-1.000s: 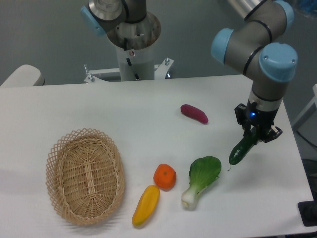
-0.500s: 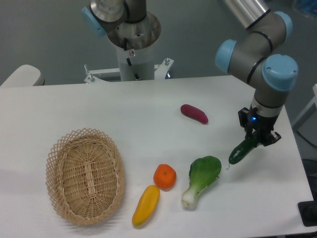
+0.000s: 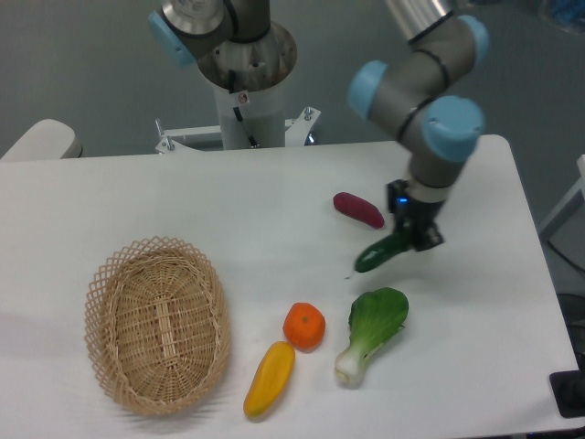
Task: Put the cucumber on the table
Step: 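Carry the cucumber toward the purple sweet potato and lower it, then open the gripper to release the cucumber onto the table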
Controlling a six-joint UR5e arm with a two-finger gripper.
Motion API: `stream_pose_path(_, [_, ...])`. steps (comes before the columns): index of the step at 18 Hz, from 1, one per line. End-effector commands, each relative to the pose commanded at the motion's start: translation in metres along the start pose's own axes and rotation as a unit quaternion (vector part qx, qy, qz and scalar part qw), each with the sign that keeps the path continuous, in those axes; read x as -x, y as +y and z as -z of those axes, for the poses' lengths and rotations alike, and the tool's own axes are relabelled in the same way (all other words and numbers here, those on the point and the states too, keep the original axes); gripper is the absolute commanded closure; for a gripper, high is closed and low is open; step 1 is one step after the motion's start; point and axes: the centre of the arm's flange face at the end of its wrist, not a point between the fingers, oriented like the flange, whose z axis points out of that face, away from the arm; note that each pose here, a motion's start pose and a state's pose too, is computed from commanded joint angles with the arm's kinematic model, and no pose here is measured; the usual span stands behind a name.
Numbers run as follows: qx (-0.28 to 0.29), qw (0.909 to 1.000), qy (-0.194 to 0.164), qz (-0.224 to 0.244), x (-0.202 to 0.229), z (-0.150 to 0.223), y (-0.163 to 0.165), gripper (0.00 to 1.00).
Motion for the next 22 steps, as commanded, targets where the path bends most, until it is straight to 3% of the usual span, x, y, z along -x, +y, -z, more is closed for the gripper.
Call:
stream_pose_path(3, [0.004,0.9995,0.007,0.031,-0.007,-0.006,-0.014,0.78])
stream_pose_path(7, [0.004,0.9993,0.021,0.032,-0.016,-0.017,-0.014,0.76])
stream_pose_path(9, [0.005,0.9992,0.022,0.032,-0.015,-0.018,-0.013,0.68])
stream_pose_path(10, [0.005,0.9992,0.022,0.033,-0.014,-0.019,-0.013,0.57])
stream_pose_path(12, [0.005,0.9994,0.015,0.032,-0.010,-0.013,-0.013,0.16])
stream_pose_path(13, [0.007,0.9995,0.009,0.030,-0.007,-0.007,-0.012,0.02])
stream_pose_path(22, [0.000,0.9955,-0.082,0.049,0.048,0.079,-0.009,0.00])
